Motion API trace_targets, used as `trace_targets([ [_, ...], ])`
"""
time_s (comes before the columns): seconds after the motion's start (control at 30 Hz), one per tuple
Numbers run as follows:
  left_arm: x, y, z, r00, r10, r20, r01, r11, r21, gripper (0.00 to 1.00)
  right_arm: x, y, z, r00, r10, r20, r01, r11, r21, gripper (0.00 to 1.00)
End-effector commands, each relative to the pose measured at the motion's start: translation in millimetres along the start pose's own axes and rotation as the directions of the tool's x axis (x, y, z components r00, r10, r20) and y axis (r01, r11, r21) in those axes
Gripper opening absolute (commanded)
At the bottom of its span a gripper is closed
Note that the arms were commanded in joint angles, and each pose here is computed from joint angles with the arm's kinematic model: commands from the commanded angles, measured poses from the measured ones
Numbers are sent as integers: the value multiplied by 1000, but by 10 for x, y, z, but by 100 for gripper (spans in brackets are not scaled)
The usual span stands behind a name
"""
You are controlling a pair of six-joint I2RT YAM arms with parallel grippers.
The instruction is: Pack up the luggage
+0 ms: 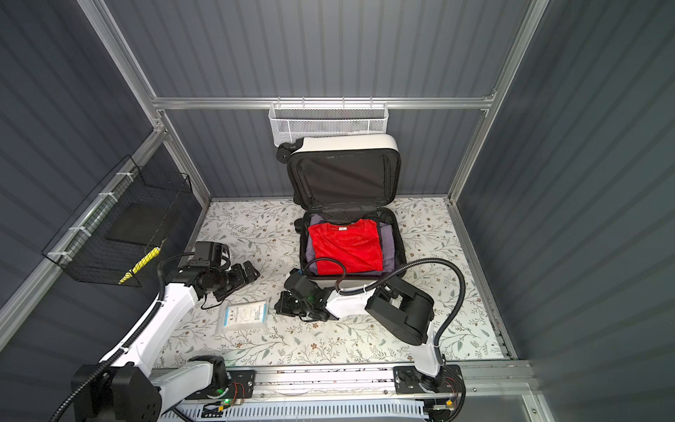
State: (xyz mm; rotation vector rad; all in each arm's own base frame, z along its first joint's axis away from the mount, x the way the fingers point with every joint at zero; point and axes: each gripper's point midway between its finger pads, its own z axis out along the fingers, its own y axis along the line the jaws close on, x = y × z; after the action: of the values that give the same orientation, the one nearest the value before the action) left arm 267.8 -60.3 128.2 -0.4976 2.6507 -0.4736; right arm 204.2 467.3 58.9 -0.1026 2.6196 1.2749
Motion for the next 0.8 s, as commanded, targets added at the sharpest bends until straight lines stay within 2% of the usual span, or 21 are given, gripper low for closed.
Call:
trace_targets([
  [0.0, 110, 56, -94, 1000, 14, -23, -14, 1000, -15, 100, 12, -353, -30, 999, 50, -7, -49, 995, 89, 0],
  [0.03, 123, 87, -105, 1000, 13, -17, -13, 1000, -28, 100, 15, -340, -19, 999, 43, -16, -42, 996, 82, 5],
  [0.1, 137, 166, -115, 1000, 12, -4, -12, 998, -63, 100, 36, -298, 24, 999, 32, -43, -29, 997, 65, 29],
  [0.2, 120, 252, -134, 1000, -8, 13, 10, 994, -112, 100, 55, -221, 103, 997, 19, -78, -16, 999, 39, 54],
  [0.27, 112, 320, -143, 999, -40, 16, 42, 987, -152, 100, 65, -190, 144, 996, 18, -89, -16, 999, 30, 63],
  [0.37, 154, 382, -91, 996, -85, 6, 85, 981, -174, 100, 80, -160, 185, 995, 17, -95, -15, 1000, 27, 67],
  [0.5, 245, 398, 30, 990, -143, 6, 143, 980, -139, 100, 135, -129, 227, 995, 16, -96, -12, 999, 35, 68],
  [0.77, 472, 502, 235, 983, -181, -31, 175, 976, -128, 100, 276, -85, 329, 994, 17, -105, -11, 998, 60, 69],
])
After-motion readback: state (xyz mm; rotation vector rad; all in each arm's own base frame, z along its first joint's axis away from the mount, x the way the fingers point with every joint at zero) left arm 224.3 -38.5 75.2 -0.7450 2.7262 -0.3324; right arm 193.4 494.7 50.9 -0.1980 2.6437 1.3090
